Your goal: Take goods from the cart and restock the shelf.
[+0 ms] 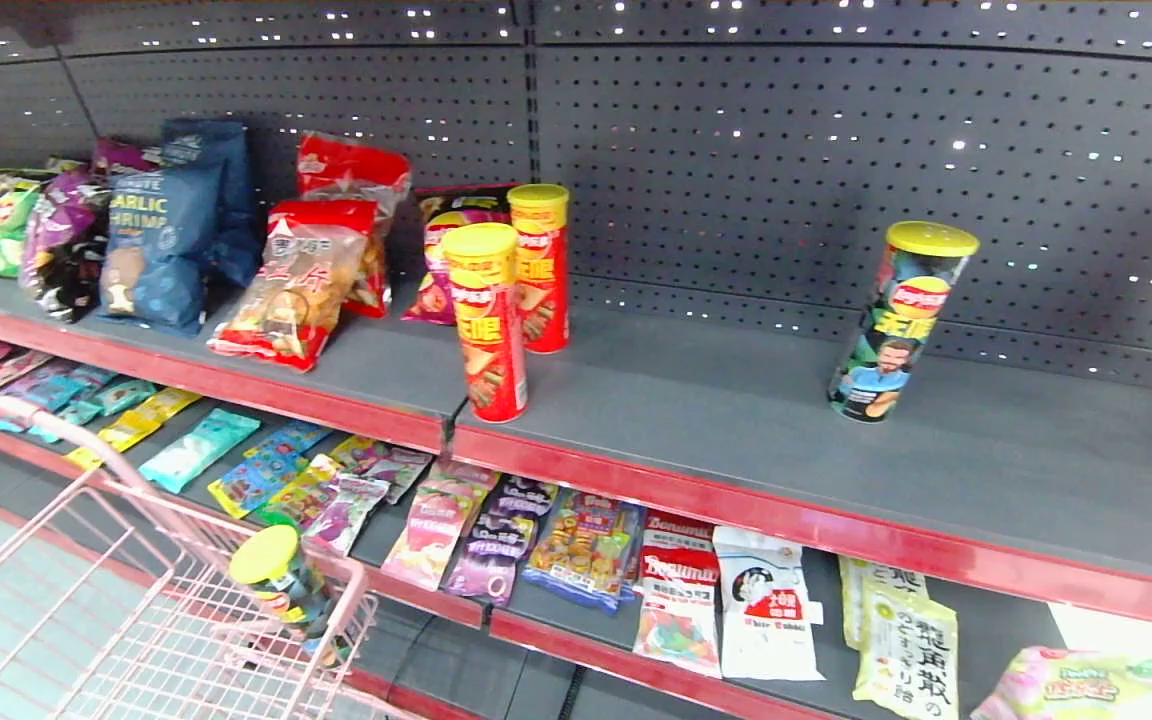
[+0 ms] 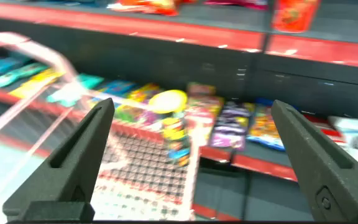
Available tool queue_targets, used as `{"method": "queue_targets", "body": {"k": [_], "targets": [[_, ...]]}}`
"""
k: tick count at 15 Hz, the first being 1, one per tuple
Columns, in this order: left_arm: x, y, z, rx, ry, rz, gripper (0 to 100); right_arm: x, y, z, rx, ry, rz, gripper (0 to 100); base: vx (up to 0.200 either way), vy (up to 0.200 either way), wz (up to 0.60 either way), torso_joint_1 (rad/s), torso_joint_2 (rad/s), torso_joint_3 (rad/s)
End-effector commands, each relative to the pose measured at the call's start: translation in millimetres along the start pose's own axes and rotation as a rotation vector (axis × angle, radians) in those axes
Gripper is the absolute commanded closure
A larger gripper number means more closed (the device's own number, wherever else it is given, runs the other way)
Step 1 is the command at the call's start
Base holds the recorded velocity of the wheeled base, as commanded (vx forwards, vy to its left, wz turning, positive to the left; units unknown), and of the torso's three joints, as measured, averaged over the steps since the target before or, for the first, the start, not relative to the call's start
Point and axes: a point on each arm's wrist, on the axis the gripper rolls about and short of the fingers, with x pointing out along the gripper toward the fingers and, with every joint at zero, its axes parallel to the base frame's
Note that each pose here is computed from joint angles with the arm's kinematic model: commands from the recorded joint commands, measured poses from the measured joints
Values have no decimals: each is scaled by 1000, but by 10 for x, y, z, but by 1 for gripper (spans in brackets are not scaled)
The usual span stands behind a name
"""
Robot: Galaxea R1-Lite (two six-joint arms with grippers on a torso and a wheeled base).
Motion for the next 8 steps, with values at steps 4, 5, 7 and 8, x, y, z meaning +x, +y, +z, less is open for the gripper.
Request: {"method": "queue_targets", "body": {"k": [4,5,7,8], "targets": [[0,0,0,0,0,1,0,1,0,0,0,1,1,0,0,0,600,5,4,4],[0,0,0,0,0,1,0,1,0,0,0,1,-1,0,0,0,600,-7,2,2],[0,0,0,0,0,1,0,1,0,0,1,1,-1,0,0,0,600,5,0,2],[0,0,0,0,0,1,0,1,0,0,1,1,1,0,0,0,600,7,7,2]]}}
